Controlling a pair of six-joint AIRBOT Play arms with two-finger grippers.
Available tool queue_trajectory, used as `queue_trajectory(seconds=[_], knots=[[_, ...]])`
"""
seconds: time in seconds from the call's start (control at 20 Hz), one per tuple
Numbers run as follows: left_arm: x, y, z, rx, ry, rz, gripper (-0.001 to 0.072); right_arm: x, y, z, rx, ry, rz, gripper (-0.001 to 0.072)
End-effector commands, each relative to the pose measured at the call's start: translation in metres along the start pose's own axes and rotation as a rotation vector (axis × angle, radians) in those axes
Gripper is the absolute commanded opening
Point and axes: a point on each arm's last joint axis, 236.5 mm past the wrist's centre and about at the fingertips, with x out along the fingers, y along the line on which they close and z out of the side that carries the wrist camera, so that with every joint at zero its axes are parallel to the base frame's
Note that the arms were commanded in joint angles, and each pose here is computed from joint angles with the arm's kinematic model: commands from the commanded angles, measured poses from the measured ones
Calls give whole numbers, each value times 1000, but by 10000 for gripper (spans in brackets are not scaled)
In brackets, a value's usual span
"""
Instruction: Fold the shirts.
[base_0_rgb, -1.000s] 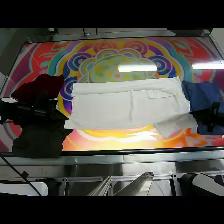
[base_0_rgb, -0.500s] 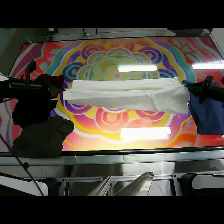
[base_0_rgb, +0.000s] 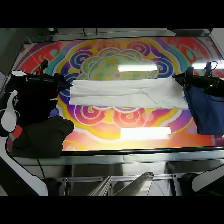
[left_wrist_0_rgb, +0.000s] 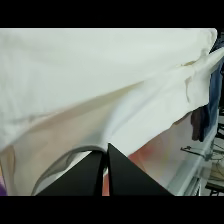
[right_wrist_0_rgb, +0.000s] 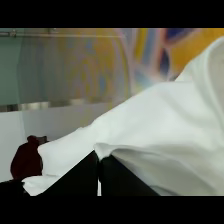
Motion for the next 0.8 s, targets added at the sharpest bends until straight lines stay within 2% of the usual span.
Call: queue_trajectory(seconds=[0.0, 0.05, 0.15, 0.2, 0.25, 0.3, 0.5, 0.6, 0.75], knots=[[8, 6, 10, 0, -1, -3, 280, 7, -8, 8, -61, -13, -14, 199], [3, 4, 16, 7, -15, 0, 285, 3, -7, 10, -62, -11, -7, 250], [-14, -10, 26, 50, -30, -6, 285, -14, -6, 11, -108, 31, -9, 258], [-26, -19, 32, 68, -38, -7, 285, -27, -6, 12, -136, 57, -22, 386], [-38, -25, 38, 72, -51, -6, 284, -40, -8, 12, -170, 84, -41, 557], [-50, -29, 42, 73, -67, -3, 284, -54, -13, 11, -182, 116, -73, 645], [-74, -39, 31, 40, -87, -6, 278, -94, -60, -12, -110, 259, -258, 654], [-75, -45, 25, 59, -81, -8, 1, -101, -74, -18, -108, 295, -318, 654], [-60, -61, 18, 95, -47, -14, 0, -95, -78, -18, -118, 293, -333, 655]])
